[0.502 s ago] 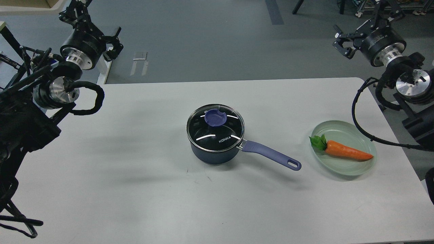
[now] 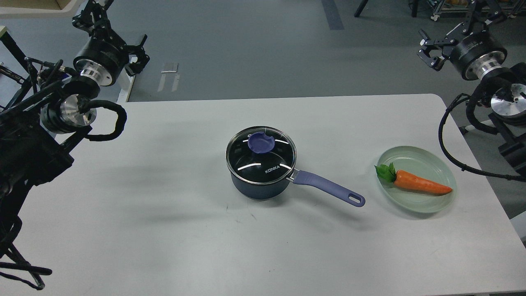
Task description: Open pot lid
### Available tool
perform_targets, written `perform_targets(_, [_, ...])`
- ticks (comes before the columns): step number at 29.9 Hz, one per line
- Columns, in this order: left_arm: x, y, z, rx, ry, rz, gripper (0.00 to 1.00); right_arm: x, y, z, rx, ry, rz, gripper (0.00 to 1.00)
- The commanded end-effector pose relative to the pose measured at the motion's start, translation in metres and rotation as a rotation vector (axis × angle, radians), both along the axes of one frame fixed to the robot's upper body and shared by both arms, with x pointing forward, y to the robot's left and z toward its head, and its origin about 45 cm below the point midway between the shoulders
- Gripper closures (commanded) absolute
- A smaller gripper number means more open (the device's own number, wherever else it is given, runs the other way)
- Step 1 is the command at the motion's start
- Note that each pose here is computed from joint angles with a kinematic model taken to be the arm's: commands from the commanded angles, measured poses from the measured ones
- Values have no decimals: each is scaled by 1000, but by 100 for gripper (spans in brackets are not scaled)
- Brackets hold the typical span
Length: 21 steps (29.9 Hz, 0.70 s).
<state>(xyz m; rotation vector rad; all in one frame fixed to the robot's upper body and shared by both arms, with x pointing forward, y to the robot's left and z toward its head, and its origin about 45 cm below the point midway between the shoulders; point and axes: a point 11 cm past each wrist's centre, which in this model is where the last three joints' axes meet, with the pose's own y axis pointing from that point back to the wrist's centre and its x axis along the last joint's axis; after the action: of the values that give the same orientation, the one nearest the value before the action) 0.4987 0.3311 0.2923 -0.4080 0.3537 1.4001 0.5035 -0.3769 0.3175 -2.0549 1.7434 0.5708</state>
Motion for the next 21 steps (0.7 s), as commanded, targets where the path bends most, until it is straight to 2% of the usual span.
perform_targets(1, [0, 0, -1, 8, 12, -15, 1, 3, 10, 6, -70, 3, 33, 0])
perform_targets(5, [3, 12, 11, 71, 20, -16, 1, 1, 14, 35, -264, -41, 95, 0])
perform_targets(12, [3, 9, 14, 116, 11, -35, 1, -25, 54, 66, -737, -124, 277, 0])
perform_targets(17, [3, 9, 15, 116, 8, -39, 1, -44, 80, 71, -1047, -172, 432, 0])
perform_targets(21, [2, 13, 19, 124, 0, -38, 1, -62, 118, 53, -1359, -227, 626, 0])
